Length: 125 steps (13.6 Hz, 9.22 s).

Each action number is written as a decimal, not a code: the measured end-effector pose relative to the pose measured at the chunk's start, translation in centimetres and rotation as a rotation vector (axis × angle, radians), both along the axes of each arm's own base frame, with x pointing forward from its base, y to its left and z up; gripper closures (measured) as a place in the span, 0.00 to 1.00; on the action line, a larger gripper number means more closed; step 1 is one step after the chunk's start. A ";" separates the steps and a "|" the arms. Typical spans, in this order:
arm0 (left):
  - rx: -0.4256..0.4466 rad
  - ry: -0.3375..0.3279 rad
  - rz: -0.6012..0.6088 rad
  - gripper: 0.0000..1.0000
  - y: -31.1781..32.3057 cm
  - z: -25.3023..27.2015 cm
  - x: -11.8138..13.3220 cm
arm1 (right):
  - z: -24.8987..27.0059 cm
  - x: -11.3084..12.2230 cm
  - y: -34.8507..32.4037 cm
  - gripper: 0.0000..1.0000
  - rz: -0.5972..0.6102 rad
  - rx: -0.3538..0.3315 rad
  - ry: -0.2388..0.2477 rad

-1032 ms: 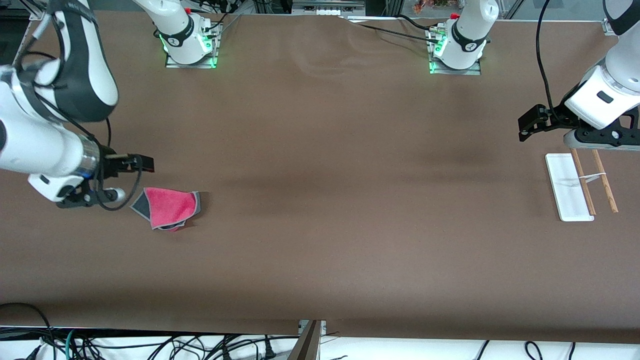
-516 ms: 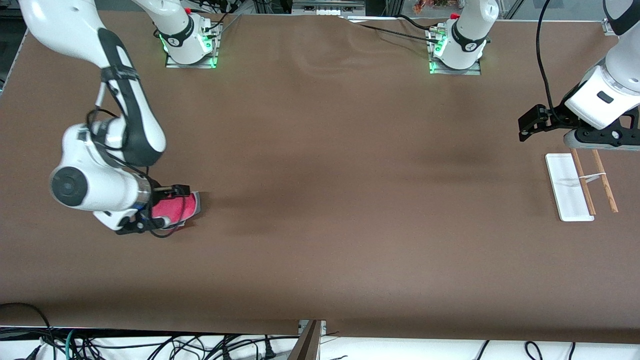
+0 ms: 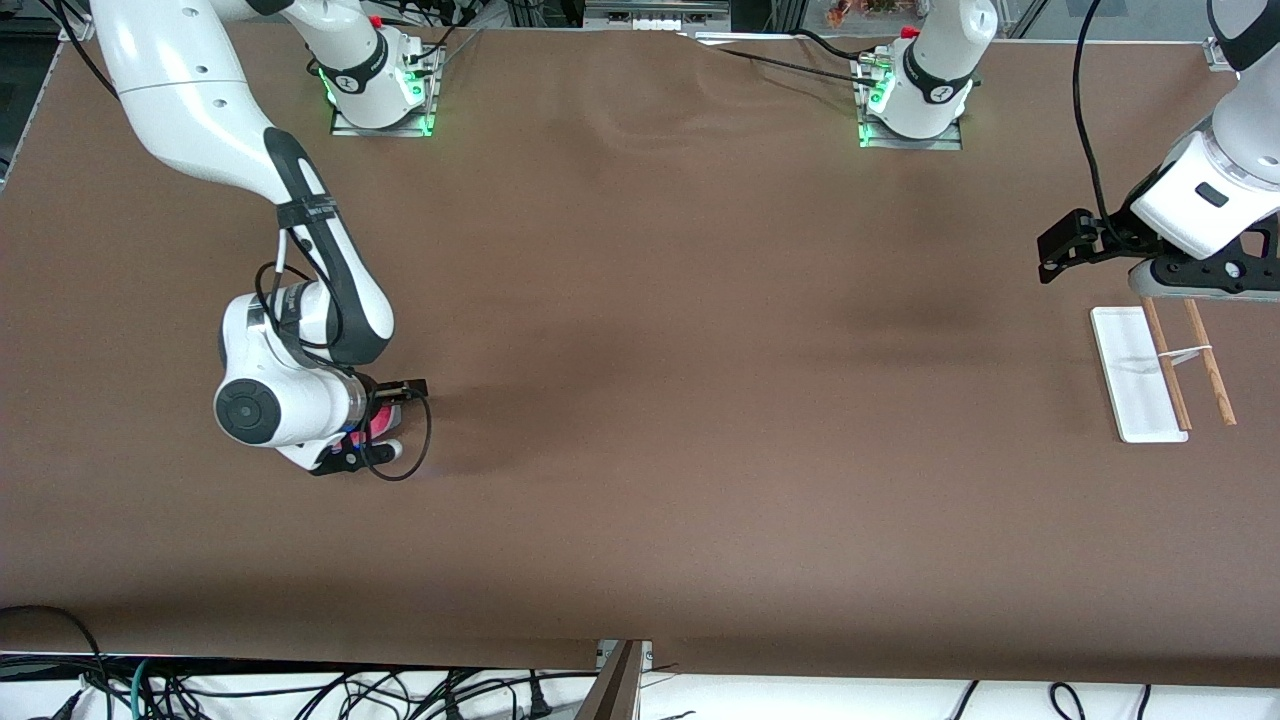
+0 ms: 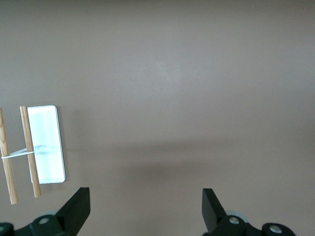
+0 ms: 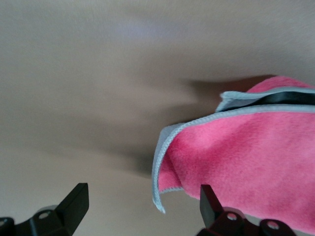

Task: Pass towel and hang on rack
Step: 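Grasp the towel edge with the right gripper, then lift the towel with the right gripper while the left gripper approaches, then grasp the hanging towel with the left gripper below the right gripper, then open the right gripper while the left gripper carries the towel away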

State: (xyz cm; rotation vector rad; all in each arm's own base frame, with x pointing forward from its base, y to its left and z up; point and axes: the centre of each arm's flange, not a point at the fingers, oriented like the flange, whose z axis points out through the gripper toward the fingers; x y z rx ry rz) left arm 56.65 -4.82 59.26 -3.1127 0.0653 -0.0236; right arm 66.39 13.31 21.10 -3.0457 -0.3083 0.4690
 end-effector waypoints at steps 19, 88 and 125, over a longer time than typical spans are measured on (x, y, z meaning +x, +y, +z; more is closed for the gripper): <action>0.000 0.000 0.002 0.00 0.1 0.0 0.0 | 9.9 2.0 1.8 0.98 0.034 0.008 -0.001; -0.973 -0.967 -1.218 0.15 -22.2 -35.2 4.8 | 39.3 -12.7 37.9 0.98 -0.420 0.504 -0.298; -0.408 -0.010 -1.555 0.98 10.5 -16.5 9.0 | 35.2 -0.1 1.1 0.00 0.027 0.188 -0.222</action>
